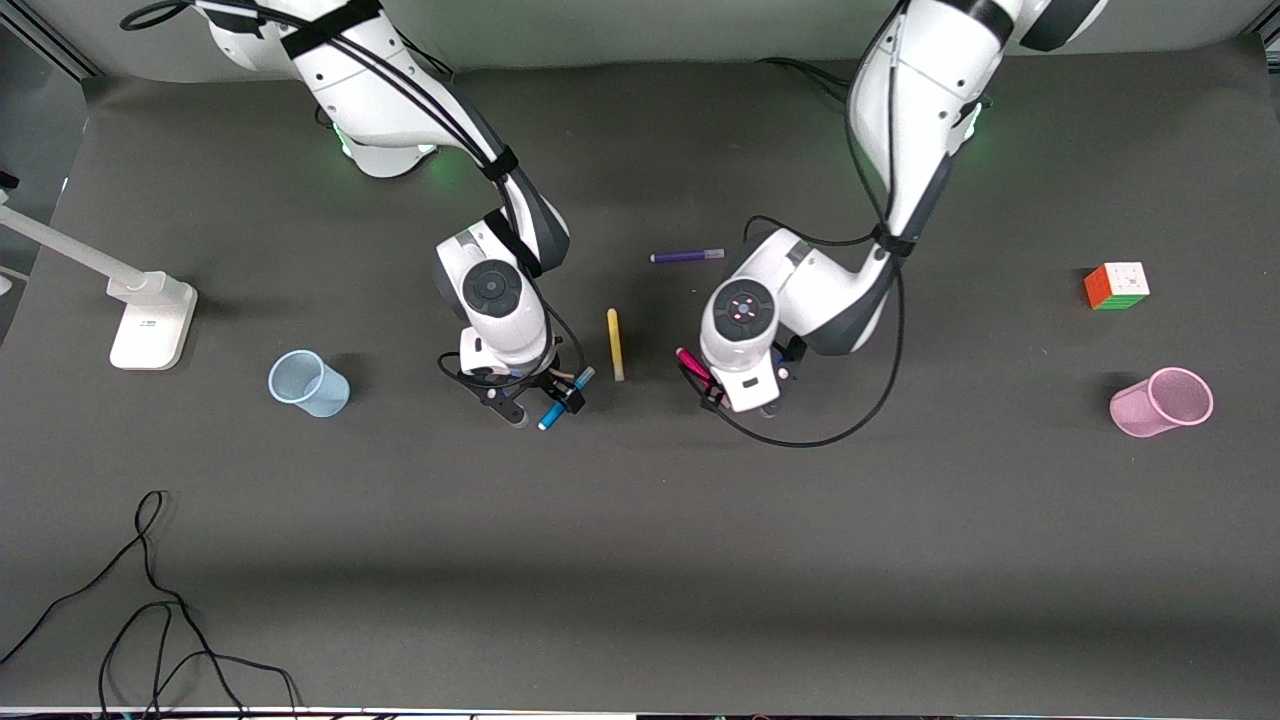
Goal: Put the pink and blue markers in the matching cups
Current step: 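Grasp the blue marker with the right gripper while the left gripper grasps the pink marker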
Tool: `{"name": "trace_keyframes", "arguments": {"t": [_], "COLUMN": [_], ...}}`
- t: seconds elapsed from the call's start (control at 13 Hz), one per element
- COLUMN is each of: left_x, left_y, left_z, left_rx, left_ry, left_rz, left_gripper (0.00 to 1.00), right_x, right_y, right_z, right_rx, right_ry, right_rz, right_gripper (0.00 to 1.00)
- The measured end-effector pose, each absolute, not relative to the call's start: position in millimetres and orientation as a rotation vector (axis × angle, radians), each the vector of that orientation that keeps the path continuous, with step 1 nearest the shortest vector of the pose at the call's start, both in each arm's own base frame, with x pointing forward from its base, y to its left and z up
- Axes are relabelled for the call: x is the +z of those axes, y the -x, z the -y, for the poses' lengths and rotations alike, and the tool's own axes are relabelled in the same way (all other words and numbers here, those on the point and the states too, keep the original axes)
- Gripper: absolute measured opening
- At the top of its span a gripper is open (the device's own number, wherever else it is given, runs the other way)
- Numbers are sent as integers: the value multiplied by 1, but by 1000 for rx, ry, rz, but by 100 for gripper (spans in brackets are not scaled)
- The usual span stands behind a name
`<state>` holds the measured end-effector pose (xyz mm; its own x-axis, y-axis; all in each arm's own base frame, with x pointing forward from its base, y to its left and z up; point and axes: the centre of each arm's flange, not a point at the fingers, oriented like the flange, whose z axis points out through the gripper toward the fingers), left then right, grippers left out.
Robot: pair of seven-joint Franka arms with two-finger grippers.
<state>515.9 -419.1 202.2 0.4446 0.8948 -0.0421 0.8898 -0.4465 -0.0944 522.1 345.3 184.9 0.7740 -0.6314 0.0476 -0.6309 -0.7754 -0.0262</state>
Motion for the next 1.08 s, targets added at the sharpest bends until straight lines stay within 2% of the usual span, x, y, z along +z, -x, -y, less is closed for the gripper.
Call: {"name": "trace_keyframes", "arguments": {"t": [0.77, 0.92, 1.0, 1.08], "left_x": [181, 175, 174, 176], "left_y": [-496, -494, -493, -494], "left_z": [440, 440, 441, 442], "left_rx": [99, 106, 106, 101], "left_ry": [2794, 2799, 2801, 2809], "left_rz": [1272, 1245, 1242, 1242], "left_gripper": [90, 86, 76, 65], "right_x": [171, 169, 168, 167], "right_y": [-530, -531, -531, -531], "right_z": [-352, -352, -352, -352], "right_rx": [-98, -98, -98, -97], "right_ry": [2944, 2945, 2946, 2947], "right_rz": [-1056, -1056, -1057, -1057], "right_gripper": [99, 98, 90, 90]}}
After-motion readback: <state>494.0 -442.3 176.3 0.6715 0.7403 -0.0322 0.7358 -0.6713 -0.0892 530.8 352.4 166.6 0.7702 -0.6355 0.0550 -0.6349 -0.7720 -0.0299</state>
